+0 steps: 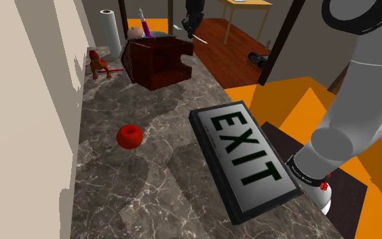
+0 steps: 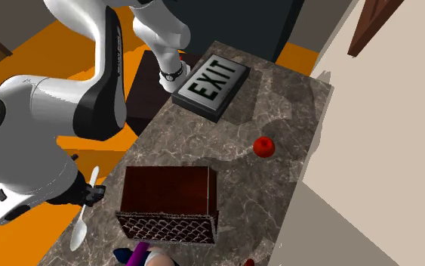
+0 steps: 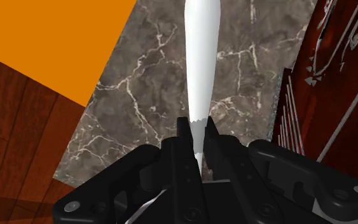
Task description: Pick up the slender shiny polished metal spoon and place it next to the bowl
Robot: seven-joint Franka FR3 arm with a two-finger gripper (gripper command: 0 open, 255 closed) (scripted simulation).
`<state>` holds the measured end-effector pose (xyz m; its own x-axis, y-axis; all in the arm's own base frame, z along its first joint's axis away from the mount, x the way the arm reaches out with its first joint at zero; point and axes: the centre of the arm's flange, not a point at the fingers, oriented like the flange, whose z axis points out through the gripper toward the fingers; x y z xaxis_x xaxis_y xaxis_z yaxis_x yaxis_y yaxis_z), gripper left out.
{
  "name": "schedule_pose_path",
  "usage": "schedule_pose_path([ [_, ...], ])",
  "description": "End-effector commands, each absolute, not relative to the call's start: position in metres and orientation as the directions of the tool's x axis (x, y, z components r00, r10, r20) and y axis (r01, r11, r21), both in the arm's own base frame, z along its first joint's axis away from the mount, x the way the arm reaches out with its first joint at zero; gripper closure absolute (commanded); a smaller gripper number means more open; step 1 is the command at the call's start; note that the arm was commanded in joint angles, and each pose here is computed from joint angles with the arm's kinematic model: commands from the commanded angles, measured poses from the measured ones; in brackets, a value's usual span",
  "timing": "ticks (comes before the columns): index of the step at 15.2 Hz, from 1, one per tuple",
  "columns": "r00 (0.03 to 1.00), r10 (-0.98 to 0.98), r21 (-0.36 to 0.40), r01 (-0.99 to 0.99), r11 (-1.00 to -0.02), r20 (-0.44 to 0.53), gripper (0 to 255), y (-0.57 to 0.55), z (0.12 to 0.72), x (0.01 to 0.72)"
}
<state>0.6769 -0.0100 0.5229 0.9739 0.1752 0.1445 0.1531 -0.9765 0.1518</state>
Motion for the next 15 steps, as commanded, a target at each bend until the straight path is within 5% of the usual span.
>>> schedule_pose_path([
  [1, 0.974, 0.177, 0.15, 0.155, -0.976, 0.142, 255, -0.031, 0.52, 0.696],
  [15, 0.974, 0.177, 0.15, 0.155, -0.976, 0.142, 255, -0.057, 0.457, 0.718],
])
